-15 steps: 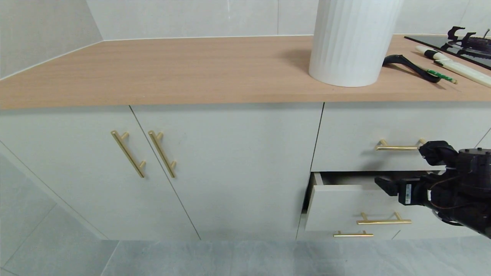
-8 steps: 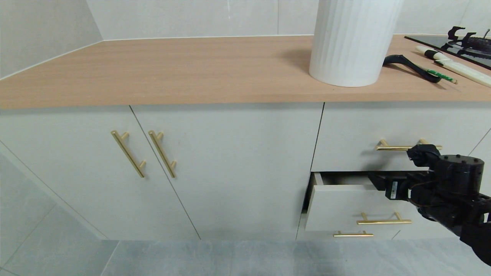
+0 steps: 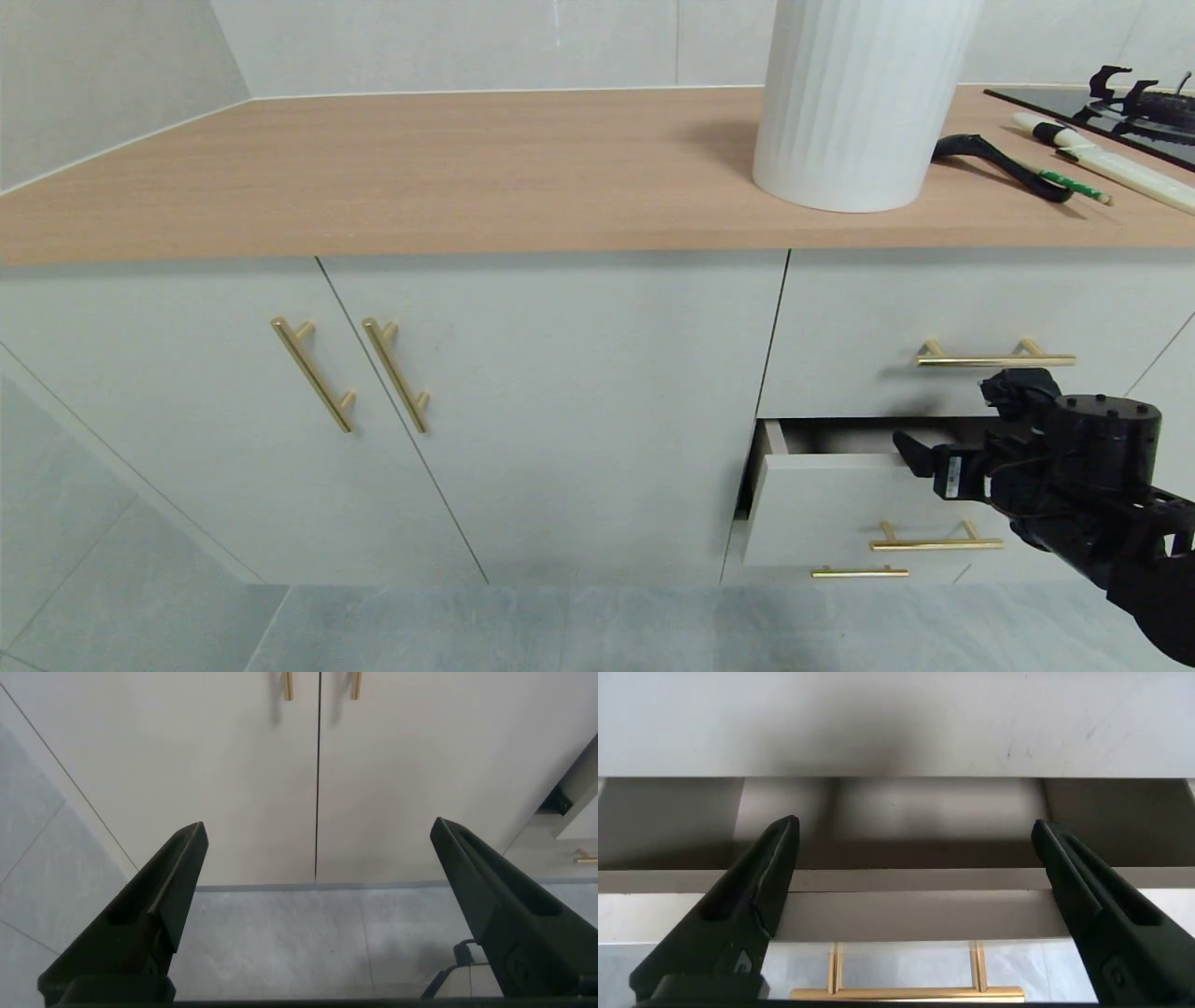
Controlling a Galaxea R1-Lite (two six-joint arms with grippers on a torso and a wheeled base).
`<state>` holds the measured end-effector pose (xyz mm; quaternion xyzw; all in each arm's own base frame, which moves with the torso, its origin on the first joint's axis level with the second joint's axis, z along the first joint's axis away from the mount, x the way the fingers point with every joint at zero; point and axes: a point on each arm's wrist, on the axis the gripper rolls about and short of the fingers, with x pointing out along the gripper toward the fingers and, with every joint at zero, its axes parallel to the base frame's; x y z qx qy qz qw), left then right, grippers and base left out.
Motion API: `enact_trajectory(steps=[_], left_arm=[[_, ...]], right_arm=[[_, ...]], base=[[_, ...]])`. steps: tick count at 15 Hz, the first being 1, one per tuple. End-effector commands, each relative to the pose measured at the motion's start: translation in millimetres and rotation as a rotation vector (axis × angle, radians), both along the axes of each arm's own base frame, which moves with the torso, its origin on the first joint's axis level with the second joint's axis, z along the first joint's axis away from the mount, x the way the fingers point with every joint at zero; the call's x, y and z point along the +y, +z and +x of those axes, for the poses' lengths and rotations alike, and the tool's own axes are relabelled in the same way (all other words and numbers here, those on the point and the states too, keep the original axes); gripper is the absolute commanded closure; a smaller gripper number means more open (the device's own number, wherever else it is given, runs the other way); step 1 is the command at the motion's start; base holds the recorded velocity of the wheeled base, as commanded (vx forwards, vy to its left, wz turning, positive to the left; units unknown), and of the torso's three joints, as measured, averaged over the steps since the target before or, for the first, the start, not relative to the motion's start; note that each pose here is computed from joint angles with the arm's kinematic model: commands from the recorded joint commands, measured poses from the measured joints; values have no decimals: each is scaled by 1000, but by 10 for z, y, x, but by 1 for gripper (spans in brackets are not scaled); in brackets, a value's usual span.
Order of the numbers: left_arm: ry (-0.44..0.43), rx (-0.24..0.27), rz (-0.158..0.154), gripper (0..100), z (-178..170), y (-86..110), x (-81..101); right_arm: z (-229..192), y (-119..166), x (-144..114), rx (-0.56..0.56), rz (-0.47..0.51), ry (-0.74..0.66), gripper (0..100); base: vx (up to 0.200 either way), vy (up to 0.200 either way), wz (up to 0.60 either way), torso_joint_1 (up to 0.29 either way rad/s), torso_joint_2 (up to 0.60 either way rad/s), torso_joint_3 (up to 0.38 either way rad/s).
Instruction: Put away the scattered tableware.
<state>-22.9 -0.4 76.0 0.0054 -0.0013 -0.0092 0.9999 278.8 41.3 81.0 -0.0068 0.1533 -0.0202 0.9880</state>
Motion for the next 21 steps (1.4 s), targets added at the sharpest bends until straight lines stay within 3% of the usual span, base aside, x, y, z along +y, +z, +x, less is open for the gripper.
enact_trajectory(steps=[1, 13, 18, 21], left_arm=[[-1, 3, 0, 0, 2, -3, 0], [-1, 1, 0, 0, 1, 1, 0], [0, 3, 0, 0, 2, -3, 0], [0, 1, 0, 0, 1, 1, 0]], right_arm=[[-23, 46, -4, -11, 2, 0, 0], [-403, 365, -57, 179, -18, 41, 0], [-715, 638, -91, 345, -20, 114, 0], [-887, 661, -108, 439, -106, 197, 0]], base=[[0, 0, 0, 0, 0, 0], [0, 0, 0, 0, 0, 0], [0, 0, 0, 0, 0, 0], [0, 0, 0, 0, 0, 0]])
